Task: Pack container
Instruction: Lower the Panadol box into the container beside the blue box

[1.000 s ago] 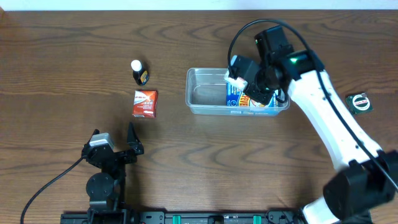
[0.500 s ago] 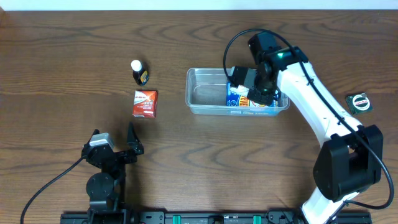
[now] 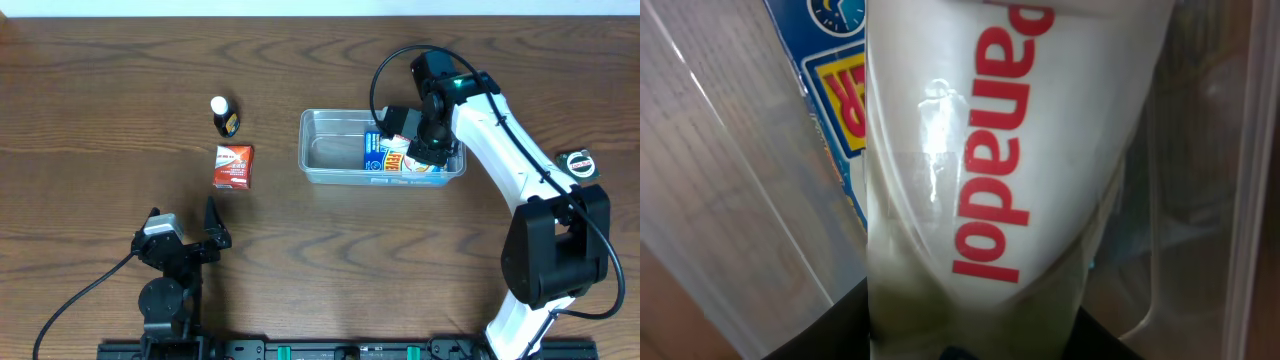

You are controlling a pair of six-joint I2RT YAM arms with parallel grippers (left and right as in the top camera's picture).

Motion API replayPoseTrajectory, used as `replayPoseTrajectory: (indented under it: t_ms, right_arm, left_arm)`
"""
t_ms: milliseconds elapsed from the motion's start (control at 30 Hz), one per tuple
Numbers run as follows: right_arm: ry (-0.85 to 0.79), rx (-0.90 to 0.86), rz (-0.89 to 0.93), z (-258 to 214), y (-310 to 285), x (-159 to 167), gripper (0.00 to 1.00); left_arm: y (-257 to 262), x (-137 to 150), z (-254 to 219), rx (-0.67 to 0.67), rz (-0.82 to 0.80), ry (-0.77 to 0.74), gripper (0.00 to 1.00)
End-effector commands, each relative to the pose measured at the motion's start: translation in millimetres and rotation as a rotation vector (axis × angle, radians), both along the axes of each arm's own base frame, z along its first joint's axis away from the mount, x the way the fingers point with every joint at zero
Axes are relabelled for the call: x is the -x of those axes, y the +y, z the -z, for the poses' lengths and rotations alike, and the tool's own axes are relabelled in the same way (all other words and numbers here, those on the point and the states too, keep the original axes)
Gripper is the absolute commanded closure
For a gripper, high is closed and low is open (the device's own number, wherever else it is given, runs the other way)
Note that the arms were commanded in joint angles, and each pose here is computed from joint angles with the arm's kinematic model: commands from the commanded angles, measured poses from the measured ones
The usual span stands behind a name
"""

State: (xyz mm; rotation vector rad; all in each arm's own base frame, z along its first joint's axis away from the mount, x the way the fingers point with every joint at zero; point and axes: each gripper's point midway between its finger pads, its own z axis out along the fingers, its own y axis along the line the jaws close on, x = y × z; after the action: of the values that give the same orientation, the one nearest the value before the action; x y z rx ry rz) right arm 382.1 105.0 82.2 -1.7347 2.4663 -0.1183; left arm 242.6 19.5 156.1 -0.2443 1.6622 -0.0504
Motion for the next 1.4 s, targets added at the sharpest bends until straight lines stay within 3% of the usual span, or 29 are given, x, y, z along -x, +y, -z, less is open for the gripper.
replayPoseTrajectory:
  t_ms: [0, 367, 567, 800, 1100, 1367]
  right_arm:
    - [0.005, 0.0, -0.025, 7, -4, -7, 0.57]
    - [0.019, 0.041, -0.045, 22, -18, -13, 0.57]
    - [0.009, 0.039, -0.043, 22, -18, -16, 0.39]
    - [-0.005, 0.026, 0.003, 21, -15, -19, 0.34]
    - [-0.021, -0.005, 0.153, 18, -13, -22, 0.39]
    - [-0.035, -0.035, 0.306, 18, -14, -26, 0.58]
  left_arm:
    - [3, 0, 18, 0.0, -0.016, 0.041, 0.02]
    - [3, 0, 18, 0.0, -0.016, 0.041, 0.02]
    - [3, 0, 18, 0.0, -0.016, 0.041, 0.02]
    - [3, 0, 18, 0.0, -0.016, 0.041, 0.02]
    - [3, 0, 18, 0.0, -0.016, 0.041, 0.02]
    - [3, 0, 18, 0.0, -0.016, 0.041, 0.02]
